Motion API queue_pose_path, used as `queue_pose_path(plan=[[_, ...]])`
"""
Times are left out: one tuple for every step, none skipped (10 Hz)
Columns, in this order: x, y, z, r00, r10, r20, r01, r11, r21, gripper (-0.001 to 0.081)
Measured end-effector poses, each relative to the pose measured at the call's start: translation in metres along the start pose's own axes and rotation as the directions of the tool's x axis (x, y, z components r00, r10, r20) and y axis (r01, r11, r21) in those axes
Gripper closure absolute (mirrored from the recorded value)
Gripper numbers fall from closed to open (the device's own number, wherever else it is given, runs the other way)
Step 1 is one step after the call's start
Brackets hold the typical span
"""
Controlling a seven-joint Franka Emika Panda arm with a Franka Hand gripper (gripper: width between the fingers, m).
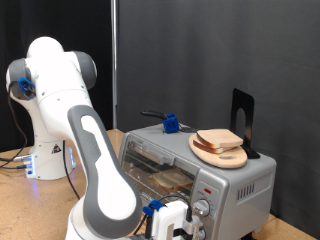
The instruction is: Make a piece of toast with the oven
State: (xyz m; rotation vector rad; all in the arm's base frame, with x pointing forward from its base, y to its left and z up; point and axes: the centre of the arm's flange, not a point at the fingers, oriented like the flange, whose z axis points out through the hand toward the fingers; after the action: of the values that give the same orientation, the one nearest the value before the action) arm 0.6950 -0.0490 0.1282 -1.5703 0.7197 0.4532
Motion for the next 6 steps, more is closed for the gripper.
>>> queue_pose_path(plan=[[-0.0002, -0.0002, -0.0004, 1.000, 0.000, 0.001, 0.000, 1.000, 0.000, 0.0300], [-0.0003, -0.0005, -0.0009, 1.000, -0.001, 0.000, 0.001, 1.000, 0.001, 0.0300], [-0.0006, -0.0012, -0.0015, 1.000, -0.002, 0.000, 0.002, 1.000, 0.001, 0.0499], [-0.0010, -0.0019, -0.0021, 1.000, -0.002, -0.001, 0.002, 1.000, 0.002, 0.0499], [-0.0011, -0.0022, -0.0025, 1.000, -0.002, -0.001, 0.002, 1.000, 0.002, 0.0636], [-0.0011, -0.0023, -0.0029, 1.000, -0.002, -0.002, 0.002, 1.000, 0.002, 0.0636]])
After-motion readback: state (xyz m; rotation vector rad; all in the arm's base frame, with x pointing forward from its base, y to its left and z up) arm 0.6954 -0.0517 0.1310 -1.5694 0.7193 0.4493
